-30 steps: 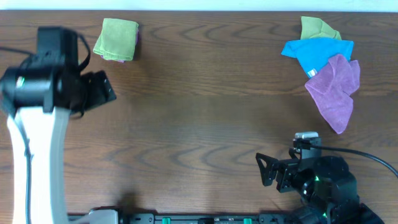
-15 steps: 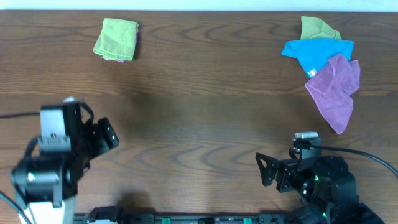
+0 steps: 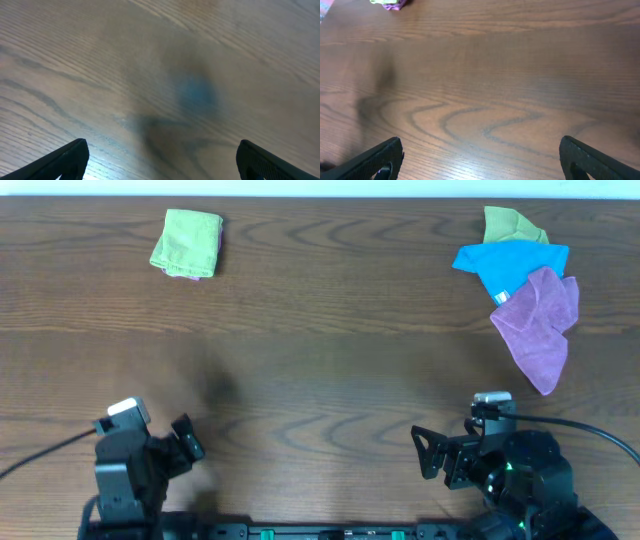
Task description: Fold the cloth
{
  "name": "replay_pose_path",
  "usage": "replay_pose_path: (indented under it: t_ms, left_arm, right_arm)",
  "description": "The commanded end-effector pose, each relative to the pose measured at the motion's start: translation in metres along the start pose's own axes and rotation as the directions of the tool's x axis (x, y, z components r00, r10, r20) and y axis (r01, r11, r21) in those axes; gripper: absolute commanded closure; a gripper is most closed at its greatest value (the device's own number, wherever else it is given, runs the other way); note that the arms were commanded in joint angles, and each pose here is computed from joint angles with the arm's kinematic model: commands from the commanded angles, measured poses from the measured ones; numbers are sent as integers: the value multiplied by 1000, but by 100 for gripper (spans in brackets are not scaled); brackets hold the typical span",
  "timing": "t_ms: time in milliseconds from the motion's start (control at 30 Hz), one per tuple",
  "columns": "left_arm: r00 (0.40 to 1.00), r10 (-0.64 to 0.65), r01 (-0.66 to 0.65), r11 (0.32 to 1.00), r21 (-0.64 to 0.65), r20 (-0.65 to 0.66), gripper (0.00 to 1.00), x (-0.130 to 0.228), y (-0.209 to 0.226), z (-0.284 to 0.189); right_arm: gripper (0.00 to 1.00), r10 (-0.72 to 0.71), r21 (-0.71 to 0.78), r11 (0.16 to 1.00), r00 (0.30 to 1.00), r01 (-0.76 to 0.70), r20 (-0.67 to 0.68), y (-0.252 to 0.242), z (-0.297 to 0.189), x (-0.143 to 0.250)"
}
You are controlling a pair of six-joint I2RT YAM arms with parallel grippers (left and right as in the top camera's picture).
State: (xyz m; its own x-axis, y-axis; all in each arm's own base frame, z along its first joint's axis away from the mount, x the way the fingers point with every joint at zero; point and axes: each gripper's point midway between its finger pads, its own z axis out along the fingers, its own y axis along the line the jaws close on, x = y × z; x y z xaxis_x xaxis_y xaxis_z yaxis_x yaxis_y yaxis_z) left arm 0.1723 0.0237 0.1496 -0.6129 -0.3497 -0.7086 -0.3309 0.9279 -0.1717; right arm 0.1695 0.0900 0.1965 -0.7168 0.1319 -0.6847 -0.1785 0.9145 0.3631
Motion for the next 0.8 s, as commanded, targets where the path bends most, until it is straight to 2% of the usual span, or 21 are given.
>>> replay_pose_path:
  t_ms: [0,300,567,767]
  left_arm:
    - [997,65,-65,998,6,34,5,9,3,3]
    - [989,110,-112,994,12,100,5,20,8,8]
    - [989,114,-115,993,13,90,5,34,11,19]
    - [962,256,-260,965,32,97,5,36,6,18]
  right_arm:
    - [1,15,9,1000,1000,-15,2,-2,0,0]
    - [1,15,9,1000,1000,-15,2,-2,0,0]
    - [1,15,9,1000,1000,-15,2,-2,0,0]
    - [1,15,9,1000,1000,-15,2,-2,0,0]
